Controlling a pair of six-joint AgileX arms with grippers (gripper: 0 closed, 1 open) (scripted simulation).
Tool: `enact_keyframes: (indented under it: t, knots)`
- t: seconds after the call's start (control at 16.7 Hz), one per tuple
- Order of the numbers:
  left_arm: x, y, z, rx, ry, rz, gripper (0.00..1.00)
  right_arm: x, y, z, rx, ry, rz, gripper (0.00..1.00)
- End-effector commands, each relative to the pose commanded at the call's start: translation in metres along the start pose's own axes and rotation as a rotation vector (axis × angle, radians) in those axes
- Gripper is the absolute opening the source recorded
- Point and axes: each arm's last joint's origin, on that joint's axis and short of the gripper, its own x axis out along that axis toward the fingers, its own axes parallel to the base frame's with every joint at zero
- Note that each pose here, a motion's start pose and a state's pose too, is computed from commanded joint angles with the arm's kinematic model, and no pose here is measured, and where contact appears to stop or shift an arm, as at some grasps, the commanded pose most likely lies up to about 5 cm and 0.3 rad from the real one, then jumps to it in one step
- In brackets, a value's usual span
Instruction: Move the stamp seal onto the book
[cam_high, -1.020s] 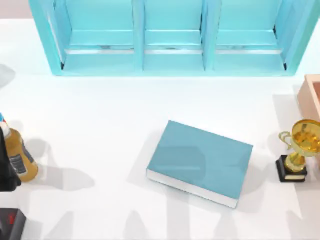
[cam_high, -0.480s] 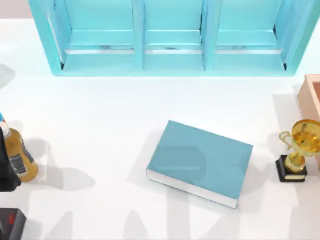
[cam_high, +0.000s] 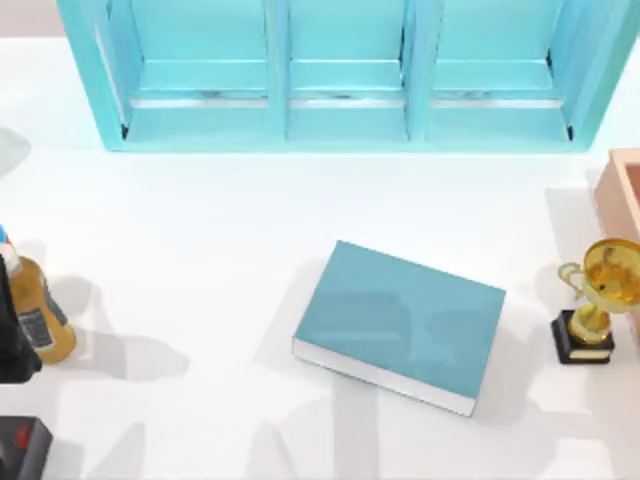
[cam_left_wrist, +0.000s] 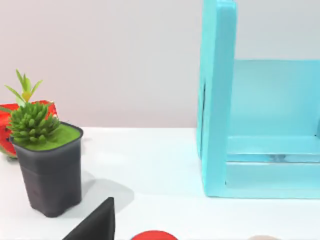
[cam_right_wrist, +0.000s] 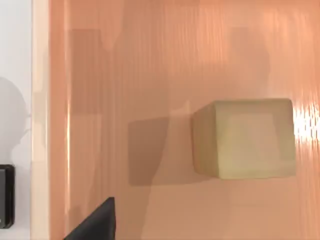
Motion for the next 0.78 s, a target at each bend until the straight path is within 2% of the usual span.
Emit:
enact_keyframes:
  t: [0.24, 0.42, 0.78]
  knots:
    - [0.0, 0.0, 0.0, 0.0, 0.0, 0.0, 1.0, 0.042, -0.022, 0.045, -0.006, 0.28, 0.044, 1.0]
    - [0.0, 0.0, 0.0, 0.0, 0.0, 0.0, 1.0, 0.069, -0.034, 0.062, -0.009, 0.42, 0.078, 1.0]
    - [0.0, 0.0, 0.0, 0.0, 0.0, 0.0, 1.0, 0.083, -0.04, 0.068, -0.01, 0.49, 0.099, 1.0]
